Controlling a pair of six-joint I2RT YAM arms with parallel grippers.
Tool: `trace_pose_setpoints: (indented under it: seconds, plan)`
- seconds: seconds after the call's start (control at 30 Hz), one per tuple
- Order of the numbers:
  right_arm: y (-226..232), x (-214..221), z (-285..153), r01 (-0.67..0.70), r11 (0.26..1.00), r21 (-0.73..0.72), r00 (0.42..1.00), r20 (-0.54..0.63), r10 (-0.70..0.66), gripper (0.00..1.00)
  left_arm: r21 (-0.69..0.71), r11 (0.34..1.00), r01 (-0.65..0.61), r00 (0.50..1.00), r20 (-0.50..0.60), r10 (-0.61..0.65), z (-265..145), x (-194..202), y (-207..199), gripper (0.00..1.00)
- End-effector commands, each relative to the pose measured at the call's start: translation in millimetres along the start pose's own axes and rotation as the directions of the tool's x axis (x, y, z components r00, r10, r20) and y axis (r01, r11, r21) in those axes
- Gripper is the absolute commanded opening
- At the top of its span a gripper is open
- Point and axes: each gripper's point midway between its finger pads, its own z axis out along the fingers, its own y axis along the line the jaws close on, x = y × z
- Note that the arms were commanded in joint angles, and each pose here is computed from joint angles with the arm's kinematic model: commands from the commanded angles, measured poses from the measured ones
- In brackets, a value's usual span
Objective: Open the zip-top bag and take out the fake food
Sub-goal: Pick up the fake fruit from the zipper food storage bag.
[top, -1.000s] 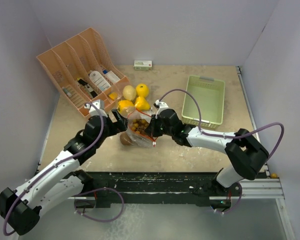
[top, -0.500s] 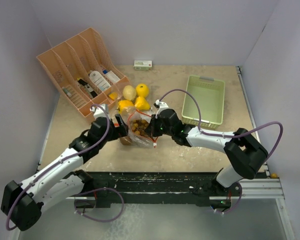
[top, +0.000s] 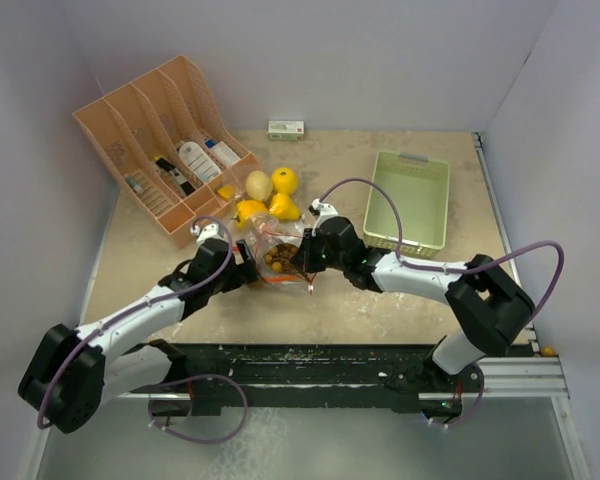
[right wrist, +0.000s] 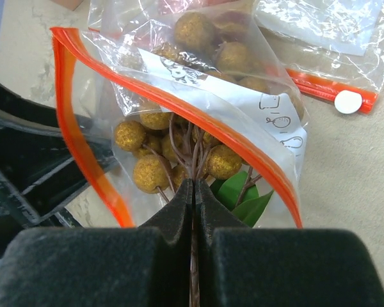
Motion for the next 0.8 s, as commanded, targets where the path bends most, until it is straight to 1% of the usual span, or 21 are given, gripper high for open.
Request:
trace_pose_setpoints:
  seconds: [0.0,0.07,0.13,0.2,0.27,0.4,0.5,0.67,0.77]
  plan:
    - [25,-29,3,0.017,0.997,-0.071,0.998,0.055,-0.013,0.0,0.12,0.993,0.02,0.994,0.107,-0.033,-29,-36,-23,0.99]
    - [23,-27,7,0.016,0.997,-0.07,0.999,0.048,-0.013,0.0,0.202,0.979,-0.019,0.988,0.151,-0.012,-52,-55,-41,0.99]
    - [23,-23,11,0.007,0.997,-0.076,0.999,0.036,-0.005,0.0,0.251,0.967,-0.041,0.987,0.158,0.0,-74,-71,-60,0.99]
    - [22,-17,15,-0.002,0.996,-0.089,1.0,0.02,0.003,0.0,0.262,0.964,-0.05,0.987,0.163,0.007,-87,-82,-69,0.99]
    - [23,-14,18,-0.009,0.995,-0.097,1.0,0.012,0.01,0.0,0.24,0.969,-0.049,0.986,0.168,0.008,-90,-84,-65,0.99]
    - [24,-15,20,-0.01,0.995,-0.1,1.0,0.008,0.011,0.0,0.18,0.984,-0.008,0.987,0.158,-0.02,-79,-74,-46,0.99]
    - [23,-16,21,-0.009,0.996,-0.09,1.0,0.006,0.01,0.0,0.168,0.986,0.019,0.987,0.154,-0.045,-69,-64,-35,0.99]
    - [24,-15,22,-0.006,0.996,-0.091,1.0,-0.004,0.006,0.0,0.099,0.995,0.032,0.995,0.095,-0.041,-39,-41,-13,1.0]
    - [26,-15,20,-0.004,0.995,-0.1,1.0,-0.007,0.004,0.0,0.075,0.996,0.048,0.997,0.063,-0.053,-16,-26,-4,0.91]
